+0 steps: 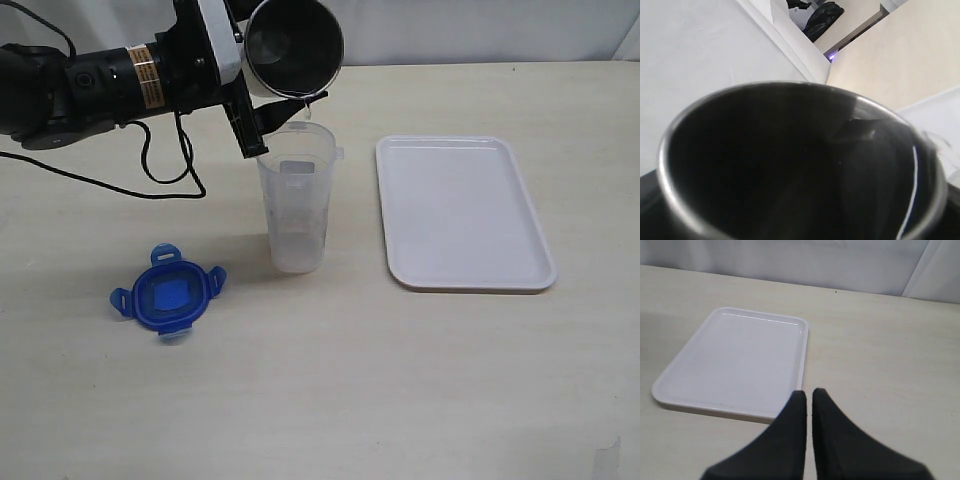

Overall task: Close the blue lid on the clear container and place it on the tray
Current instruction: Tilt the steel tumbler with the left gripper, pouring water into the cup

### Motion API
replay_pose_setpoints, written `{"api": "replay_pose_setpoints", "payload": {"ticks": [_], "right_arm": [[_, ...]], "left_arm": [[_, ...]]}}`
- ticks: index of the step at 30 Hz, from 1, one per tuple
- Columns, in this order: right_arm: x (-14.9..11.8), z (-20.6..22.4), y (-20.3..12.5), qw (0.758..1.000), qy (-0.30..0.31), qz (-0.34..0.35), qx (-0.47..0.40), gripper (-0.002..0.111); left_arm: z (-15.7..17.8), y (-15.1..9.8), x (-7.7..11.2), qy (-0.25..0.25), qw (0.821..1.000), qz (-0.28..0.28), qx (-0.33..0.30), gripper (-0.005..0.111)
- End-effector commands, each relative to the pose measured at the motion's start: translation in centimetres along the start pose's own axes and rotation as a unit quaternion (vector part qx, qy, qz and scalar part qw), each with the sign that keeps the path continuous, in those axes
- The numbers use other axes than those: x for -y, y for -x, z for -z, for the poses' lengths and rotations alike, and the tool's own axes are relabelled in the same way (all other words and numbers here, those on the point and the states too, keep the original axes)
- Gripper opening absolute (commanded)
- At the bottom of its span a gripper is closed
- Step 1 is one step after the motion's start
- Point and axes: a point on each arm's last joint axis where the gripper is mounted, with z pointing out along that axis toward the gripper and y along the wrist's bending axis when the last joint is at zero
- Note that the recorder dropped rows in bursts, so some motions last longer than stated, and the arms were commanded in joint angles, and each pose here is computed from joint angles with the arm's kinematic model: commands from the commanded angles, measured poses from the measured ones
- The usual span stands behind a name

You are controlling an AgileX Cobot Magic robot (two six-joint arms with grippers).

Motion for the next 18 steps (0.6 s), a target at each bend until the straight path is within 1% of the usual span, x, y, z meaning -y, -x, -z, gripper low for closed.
{"api": "replay_pose_setpoints", "payload": {"ticks": [1, 4, 8, 15, 18], "right_arm": [[-0.01, 0.01, -0.01, 1.000, 0.000, -0.005, 0.003, 0.004], [-0.01, 0.01, -0.01, 1.000, 0.000, -0.005, 0.003, 0.004], [-0.01, 0.01, -0.01, 1.000, 0.000, -0.005, 0.003, 0.004], [-0.01, 0.01, -0.01, 1.000, 0.000, -0.005, 0.003, 0.004], [-0.01, 0.01, -0.01, 1.000, 0.000, -0.005, 0.003, 0.004]], "left_arm": [[0.13, 1.62, -1.53, 0.036, 0.998, -0.017, 0.044, 0.000], [0.13, 1.62, -1.53, 0.037, 0.998, -0.025, 0.044, 0.000], [0.13, 1.62, -1.53, 0.038, 0.997, -0.052, 0.043, 0.000], [0.13, 1.62, -1.53, 0.038, 0.997, -0.055, 0.042, 0.000], [0.12, 1.55, -1.52, 0.038, 0.996, -0.066, 0.038, 0.000]]}}
